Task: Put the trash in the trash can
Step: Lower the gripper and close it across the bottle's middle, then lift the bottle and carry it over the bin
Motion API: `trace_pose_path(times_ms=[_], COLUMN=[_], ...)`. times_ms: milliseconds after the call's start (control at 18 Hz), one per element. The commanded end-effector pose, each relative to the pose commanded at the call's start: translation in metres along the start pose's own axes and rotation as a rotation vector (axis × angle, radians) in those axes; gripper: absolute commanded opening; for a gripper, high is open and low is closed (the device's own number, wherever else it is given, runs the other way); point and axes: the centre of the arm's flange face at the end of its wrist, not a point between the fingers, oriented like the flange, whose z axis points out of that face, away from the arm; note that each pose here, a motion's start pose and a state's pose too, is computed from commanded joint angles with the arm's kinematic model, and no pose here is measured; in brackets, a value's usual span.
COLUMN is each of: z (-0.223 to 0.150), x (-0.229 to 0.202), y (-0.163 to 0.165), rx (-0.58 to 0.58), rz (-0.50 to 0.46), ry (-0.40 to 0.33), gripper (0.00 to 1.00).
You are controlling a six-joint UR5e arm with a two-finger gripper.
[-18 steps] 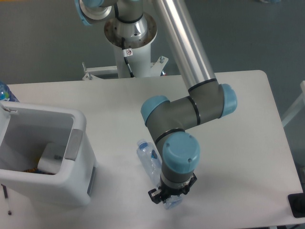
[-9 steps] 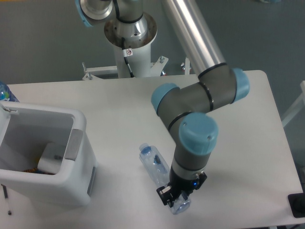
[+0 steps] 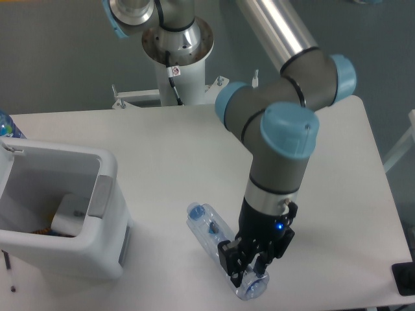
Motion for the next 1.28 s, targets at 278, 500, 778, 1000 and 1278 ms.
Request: trace_pose_path(times_ms=[278, 500, 778, 1000, 1278], z=[-0.050, -0.084, -0.116, -0.126, -0.110], x=[0.037, 0.061, 0.102, 0.152, 0.206], y=[-0.013, -0.021, -0.010, 0.007, 0.036], rx=[0.084, 0.148, 0.171, 0.184, 0.190], rz=[0.052, 0.096, 0.137, 0.200, 0.272], ry=[0.106, 0.175, 0.248, 0.302, 0.367], gripper=[0.45, 0.45, 0.45, 0.45, 0.46])
